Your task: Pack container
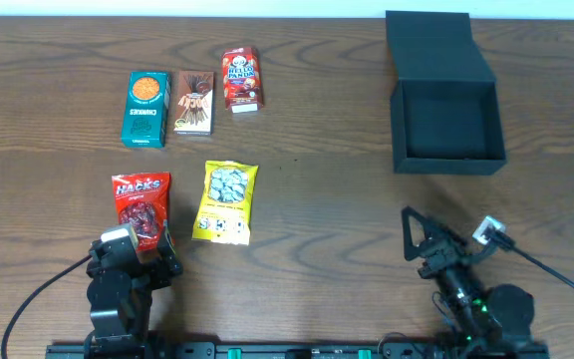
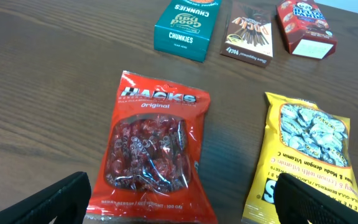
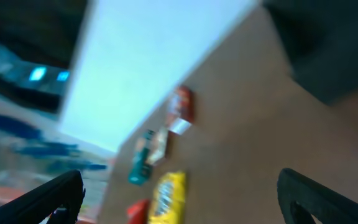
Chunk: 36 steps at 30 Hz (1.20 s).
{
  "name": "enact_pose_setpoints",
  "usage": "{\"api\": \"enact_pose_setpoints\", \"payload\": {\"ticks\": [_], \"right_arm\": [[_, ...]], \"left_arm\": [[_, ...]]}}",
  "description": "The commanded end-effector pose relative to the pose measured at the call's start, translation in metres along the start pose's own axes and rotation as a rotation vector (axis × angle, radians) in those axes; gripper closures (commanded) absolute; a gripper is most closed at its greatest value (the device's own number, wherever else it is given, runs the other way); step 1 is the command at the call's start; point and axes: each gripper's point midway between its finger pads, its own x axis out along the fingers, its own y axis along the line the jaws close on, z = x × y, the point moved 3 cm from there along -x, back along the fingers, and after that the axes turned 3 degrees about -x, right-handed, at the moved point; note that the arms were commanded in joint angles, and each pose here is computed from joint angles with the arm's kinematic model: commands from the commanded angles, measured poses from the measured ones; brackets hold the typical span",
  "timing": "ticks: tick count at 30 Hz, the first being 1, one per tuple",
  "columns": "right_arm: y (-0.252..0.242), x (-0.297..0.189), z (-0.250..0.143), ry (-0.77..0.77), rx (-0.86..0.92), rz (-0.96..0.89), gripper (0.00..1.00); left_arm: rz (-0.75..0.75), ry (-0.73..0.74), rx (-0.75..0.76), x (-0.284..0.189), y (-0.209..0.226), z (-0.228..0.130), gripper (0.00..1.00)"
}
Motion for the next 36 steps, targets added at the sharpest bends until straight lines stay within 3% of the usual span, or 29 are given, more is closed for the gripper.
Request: {"api": "enact_pose_setpoints", "payload": {"ticks": [1,5,9,23,29,36], "right_arm": [[0.012,0.001,0.013,-0.054,-0.072,0.04,0.01],[0.007,0.013,0.026,-0.058,-0.144,-0.043,0.01],[0.001,0.037,0.042,0.039,-0.27,-0.165,0.01],[-0.045,0.181,0.132,0.373,-0.574,-0.495,0.02],[-0.08,0.205,0.123,0.524,-0.559,-0.612,0.09],[-0.102,0.219,0.077,0.668,-0.548,-0.631,0.2]], "left_arm": [[0.017,0.0,-0.003,0.002,0.003,-0.002,0.05],[0.016,0.0,-0.003,0.002,0.003,-0.002,0.05],[0.016,0.0,-0.003,0.002,0.003,-0.002,0.05],[0.016,0.0,-0.003,0.002,0.003,-0.002,0.05],[0.016,0.0,-0.003,0.002,0.003,-0.002,0.05],[0.016,0.0,-0.003,0.002,0.003,-0.002,0.05]]}}
